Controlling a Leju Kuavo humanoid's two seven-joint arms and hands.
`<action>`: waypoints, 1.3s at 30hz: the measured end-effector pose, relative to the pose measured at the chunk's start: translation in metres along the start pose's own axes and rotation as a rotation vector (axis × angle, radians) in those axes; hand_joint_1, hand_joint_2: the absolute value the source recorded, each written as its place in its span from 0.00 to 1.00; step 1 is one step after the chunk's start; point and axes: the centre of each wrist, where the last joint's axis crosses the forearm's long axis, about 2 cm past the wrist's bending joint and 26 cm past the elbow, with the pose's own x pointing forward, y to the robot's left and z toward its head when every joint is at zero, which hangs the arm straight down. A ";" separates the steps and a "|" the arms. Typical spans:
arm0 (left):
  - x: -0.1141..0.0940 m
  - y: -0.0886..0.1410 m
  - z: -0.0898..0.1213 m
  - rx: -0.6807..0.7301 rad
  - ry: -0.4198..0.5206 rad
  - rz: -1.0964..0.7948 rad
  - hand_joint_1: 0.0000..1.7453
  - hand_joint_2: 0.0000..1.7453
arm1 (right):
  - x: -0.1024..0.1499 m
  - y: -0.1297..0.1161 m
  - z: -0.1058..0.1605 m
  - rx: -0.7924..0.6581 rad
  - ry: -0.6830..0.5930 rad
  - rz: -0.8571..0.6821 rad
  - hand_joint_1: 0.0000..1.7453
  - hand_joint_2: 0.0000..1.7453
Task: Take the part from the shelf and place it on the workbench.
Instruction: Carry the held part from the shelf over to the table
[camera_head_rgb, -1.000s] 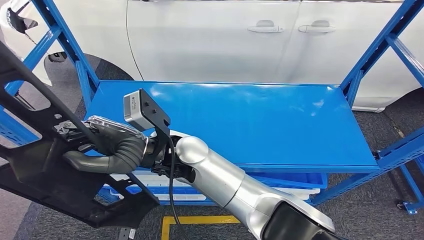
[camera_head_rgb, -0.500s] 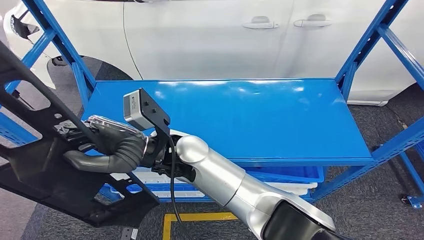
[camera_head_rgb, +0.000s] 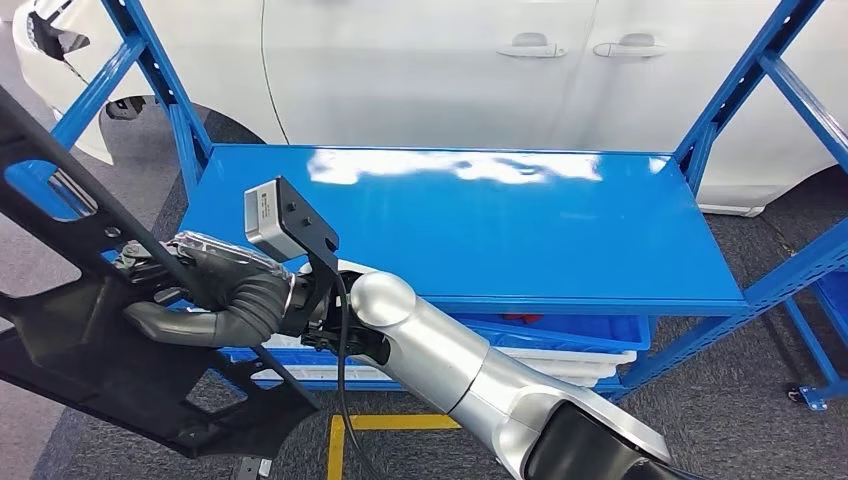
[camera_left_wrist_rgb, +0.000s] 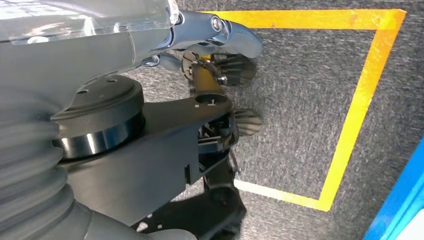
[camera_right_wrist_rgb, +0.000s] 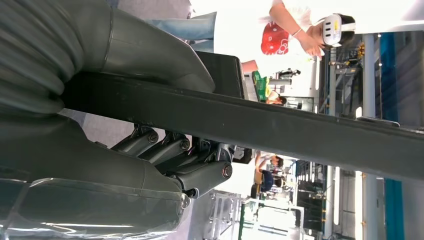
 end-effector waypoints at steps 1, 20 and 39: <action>0.000 0.000 0.000 0.000 0.000 0.000 0.00 1.00 | 0.000 0.000 0.000 -0.001 0.001 0.000 1.00 1.00; -0.001 0.001 0.000 0.000 0.003 0.010 0.00 1.00 | 0.004 0.003 -0.008 0.001 0.001 0.009 1.00 1.00; 0.000 0.000 0.000 -0.003 0.002 0.011 0.00 1.00 | 0.004 0.003 -0.009 -0.007 0.007 0.007 1.00 1.00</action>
